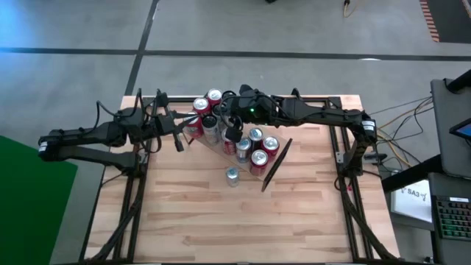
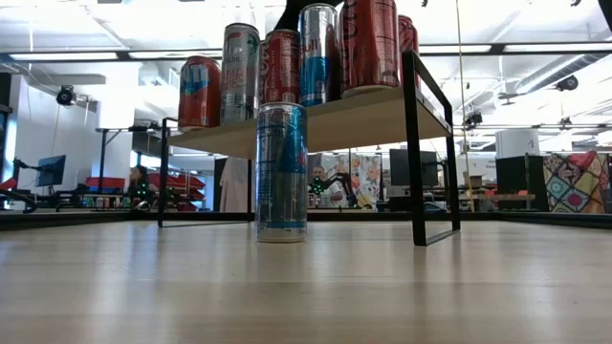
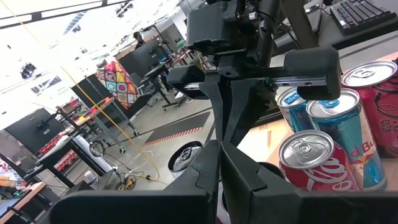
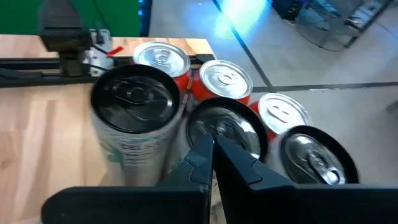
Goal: Place canned beverage on shelf
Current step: Put the white/pink soda can on the shelf, align with the other white/pink soda cans, then put the silver/blue soda can on the shelf, align with the other silver/blue soda cans
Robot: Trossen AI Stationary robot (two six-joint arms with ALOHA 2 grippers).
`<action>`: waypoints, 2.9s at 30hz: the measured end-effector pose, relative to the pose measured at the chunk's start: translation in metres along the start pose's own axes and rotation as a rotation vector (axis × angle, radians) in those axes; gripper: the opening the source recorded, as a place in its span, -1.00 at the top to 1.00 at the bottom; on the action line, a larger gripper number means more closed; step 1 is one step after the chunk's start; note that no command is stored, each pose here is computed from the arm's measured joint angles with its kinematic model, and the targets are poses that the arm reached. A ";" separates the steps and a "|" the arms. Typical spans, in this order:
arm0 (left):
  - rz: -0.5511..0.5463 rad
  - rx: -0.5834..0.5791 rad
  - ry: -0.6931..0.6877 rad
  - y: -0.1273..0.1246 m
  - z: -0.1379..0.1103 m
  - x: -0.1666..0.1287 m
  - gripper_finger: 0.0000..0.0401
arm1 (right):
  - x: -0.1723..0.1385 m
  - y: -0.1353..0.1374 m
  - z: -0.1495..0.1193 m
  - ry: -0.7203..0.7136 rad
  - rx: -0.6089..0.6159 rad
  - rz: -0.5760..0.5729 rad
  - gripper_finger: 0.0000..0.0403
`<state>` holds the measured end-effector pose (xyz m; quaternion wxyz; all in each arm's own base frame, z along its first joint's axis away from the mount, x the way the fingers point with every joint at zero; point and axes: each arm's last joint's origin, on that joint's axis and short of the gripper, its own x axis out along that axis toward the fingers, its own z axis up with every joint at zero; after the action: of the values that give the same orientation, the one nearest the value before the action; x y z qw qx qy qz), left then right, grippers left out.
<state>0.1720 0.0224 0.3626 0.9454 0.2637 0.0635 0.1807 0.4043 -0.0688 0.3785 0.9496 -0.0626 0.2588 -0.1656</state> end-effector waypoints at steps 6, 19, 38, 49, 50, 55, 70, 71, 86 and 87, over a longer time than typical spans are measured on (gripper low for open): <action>0.000 0.000 0.000 0.000 0.000 0.000 1.00 | 0.000 -0.002 0.000 0.006 -0.007 -0.043 0.96; 0.000 0.000 0.000 0.000 0.000 0.000 1.00 | -0.016 -0.013 0.007 -0.030 0.018 -0.063 0.96; -0.001 -0.002 0.001 0.000 0.000 0.000 1.00 | -0.013 -0.044 -0.002 0.028 0.058 -0.125 0.96; -0.008 -0.053 0.002 0.000 0.000 0.000 1.00 | -0.037 -0.022 0.012 0.024 0.131 -0.061 0.96; -0.014 -0.064 -0.002 -0.001 0.000 0.000 1.00 | -0.039 -0.018 0.012 0.037 0.131 -0.052 0.96; -0.102 -0.115 -0.045 -0.004 0.002 -0.001 1.00 | -0.050 0.001 0.011 0.109 0.129 0.002 0.96; -0.249 -0.210 -0.063 -0.030 0.010 0.000 1.00 | -0.066 0.037 0.010 0.171 0.187 0.081 0.96; -0.265 -0.212 -0.065 -0.033 0.011 -0.001 1.00 | -0.065 0.037 0.009 0.173 0.189 0.079 0.96; -0.368 -0.224 -0.035 -0.062 0.016 -0.014 1.00 | -0.045 0.050 0.008 0.156 0.162 0.095 0.96; -0.374 -0.224 -0.038 -0.063 0.016 -0.014 1.00 | -0.047 0.052 0.008 0.154 0.159 0.101 0.96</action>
<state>0.1815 -0.0409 0.3443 0.9869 0.1439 0.0728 0.0029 0.3855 -0.0035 0.3970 0.9359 0.0390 0.3200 -0.1419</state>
